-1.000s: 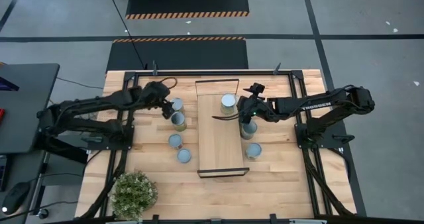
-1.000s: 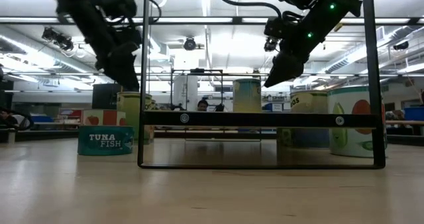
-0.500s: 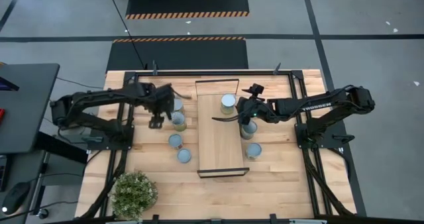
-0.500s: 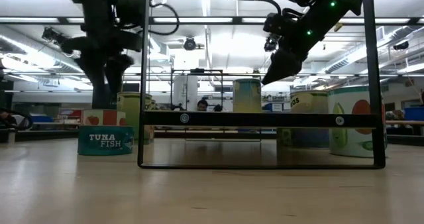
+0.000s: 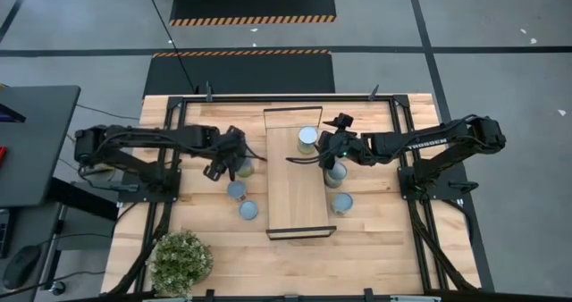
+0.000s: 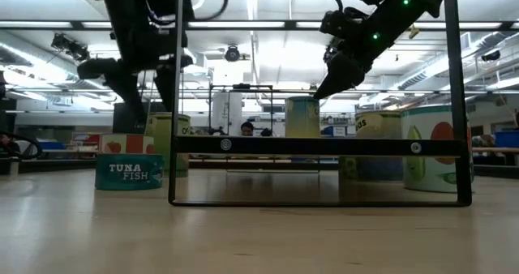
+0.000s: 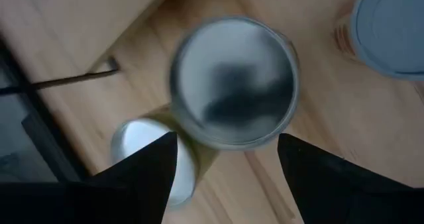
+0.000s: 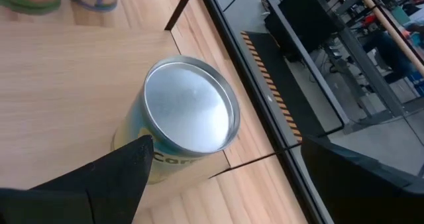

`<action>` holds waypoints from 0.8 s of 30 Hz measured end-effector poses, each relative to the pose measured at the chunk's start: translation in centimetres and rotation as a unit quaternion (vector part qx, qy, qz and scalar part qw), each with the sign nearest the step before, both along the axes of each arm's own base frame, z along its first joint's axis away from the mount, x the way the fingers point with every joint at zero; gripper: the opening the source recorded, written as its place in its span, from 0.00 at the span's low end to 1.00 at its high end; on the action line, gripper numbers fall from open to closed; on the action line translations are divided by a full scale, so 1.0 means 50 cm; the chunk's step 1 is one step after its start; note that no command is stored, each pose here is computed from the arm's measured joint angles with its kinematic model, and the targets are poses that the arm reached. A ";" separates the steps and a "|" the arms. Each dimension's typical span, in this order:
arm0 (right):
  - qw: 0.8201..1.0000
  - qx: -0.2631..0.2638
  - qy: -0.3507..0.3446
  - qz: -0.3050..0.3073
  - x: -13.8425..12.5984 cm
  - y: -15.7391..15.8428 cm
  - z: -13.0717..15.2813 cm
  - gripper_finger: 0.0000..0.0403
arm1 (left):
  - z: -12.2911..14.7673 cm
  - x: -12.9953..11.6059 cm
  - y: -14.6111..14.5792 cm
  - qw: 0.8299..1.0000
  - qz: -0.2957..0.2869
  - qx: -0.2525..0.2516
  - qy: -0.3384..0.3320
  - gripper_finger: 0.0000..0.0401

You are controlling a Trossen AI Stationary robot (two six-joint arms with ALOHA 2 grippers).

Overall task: Pick and place cans onto a shelf
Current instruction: Put the canned peaches on the shelf

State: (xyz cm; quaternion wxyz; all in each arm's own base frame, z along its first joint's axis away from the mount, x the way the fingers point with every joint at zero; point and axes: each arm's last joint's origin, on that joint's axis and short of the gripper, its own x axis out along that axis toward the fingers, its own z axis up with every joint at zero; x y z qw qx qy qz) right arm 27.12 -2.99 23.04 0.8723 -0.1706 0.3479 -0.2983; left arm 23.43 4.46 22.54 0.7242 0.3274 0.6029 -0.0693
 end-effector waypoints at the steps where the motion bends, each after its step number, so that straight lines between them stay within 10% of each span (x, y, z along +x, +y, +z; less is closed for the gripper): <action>1: 1.000 0.001 -0.001 0.000 0.000 0.000 0.000 0.97 | -0.008 0.001 0.002 1.000 0.001 0.000 0.015 0.67; 13: 1.000 0.000 -0.012 0.006 0.003 0.002 0.004 0.97 | 0.032 0.047 0.017 0.999 -0.028 0.006 0.030 0.67; 24: 1.000 0.003 -0.013 0.020 0.005 0.004 0.005 0.97 | 0.054 -0.001 0.133 0.986 0.142 -0.084 0.017 0.67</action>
